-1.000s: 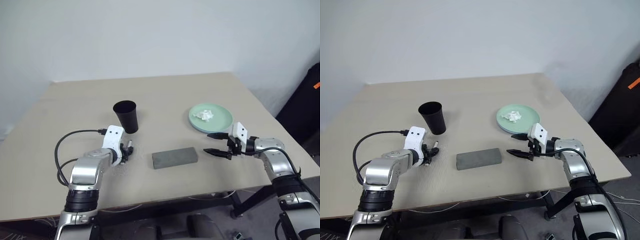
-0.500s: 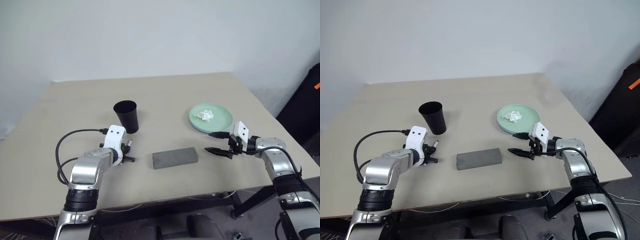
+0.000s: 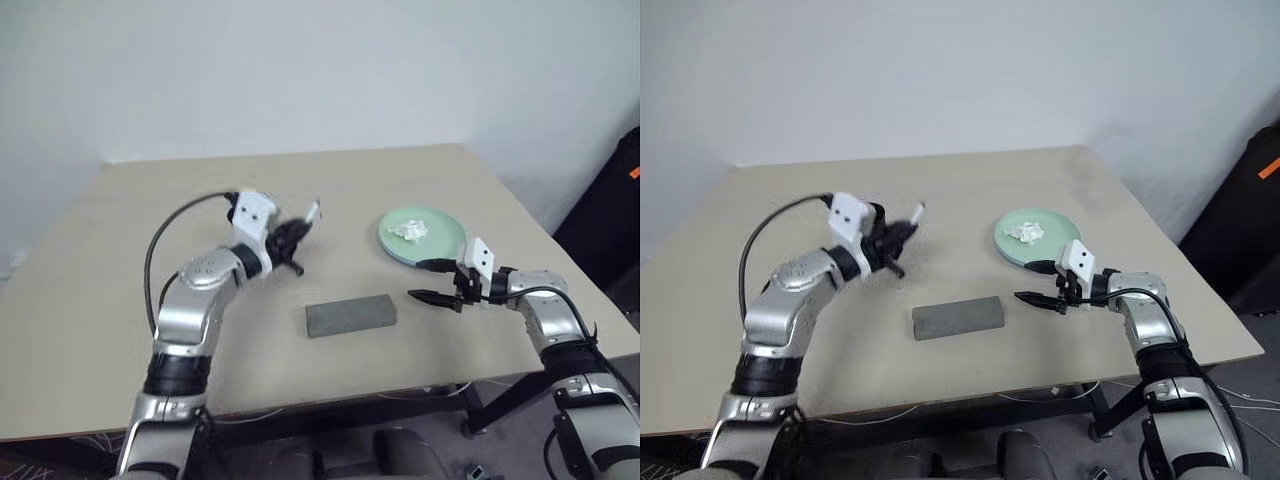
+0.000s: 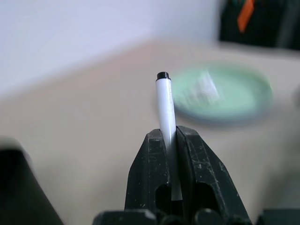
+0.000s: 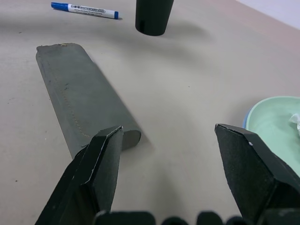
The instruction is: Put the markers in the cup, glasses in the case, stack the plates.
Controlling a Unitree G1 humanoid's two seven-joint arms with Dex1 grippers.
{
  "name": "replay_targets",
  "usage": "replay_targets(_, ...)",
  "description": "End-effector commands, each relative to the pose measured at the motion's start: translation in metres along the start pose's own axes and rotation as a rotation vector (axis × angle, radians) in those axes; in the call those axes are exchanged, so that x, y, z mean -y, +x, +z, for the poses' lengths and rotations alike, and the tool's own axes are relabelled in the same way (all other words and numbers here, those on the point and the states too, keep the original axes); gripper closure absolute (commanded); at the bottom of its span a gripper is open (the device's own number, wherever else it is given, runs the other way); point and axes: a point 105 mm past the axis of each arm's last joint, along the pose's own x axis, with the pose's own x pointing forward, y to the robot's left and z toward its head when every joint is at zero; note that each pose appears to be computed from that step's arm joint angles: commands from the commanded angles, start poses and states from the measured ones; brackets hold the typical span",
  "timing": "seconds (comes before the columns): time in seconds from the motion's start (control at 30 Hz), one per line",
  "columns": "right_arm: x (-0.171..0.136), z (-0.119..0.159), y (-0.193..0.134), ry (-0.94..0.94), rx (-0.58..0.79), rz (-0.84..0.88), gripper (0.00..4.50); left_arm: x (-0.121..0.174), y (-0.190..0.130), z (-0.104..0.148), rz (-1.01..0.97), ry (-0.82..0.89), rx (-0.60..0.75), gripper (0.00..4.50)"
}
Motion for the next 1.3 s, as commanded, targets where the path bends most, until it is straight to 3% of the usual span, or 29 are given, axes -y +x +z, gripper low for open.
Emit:
replay_targets(0.03, 0.010, 0.015, 0.000, -0.052, 0.032, -0.026, 1.10, -0.027, 0.010, 0.034, 0.126, 0.128, 0.164, 4.47)
replay_targets(0.23, 0.012, 0.016, 0.001, -0.060, 0.037, -0.033, 1.10, -0.071, 0.029, 0.036, 0.315, 0.178, 0.207, 4.47)
replay_targets(0.77, 0.016, 0.031, -0.015, -0.008, 0.103, -0.052, 1.10, -0.085, 0.042, 0.007, 0.380, 0.257, 0.134, 4.47)
replay_targets(0.87, 0.016, 0.031, -0.015, -0.006, 0.100, -0.052, 1.10, -0.087, 0.042, 0.006, 0.397, 0.255, 0.130, 3.66)
replay_targets(1.1, 0.016, 0.029, -0.014, -0.009, 0.094, -0.047, 1.10, -0.089, 0.042, 0.007, 0.416, 0.268, 0.125, 1.28)
replay_targets(1.3, 0.015, 0.030, -0.012, -0.013, 0.093, -0.038, 1.10, -0.094, 0.038, 0.015, 0.426, 0.238, 0.161, 1.28)
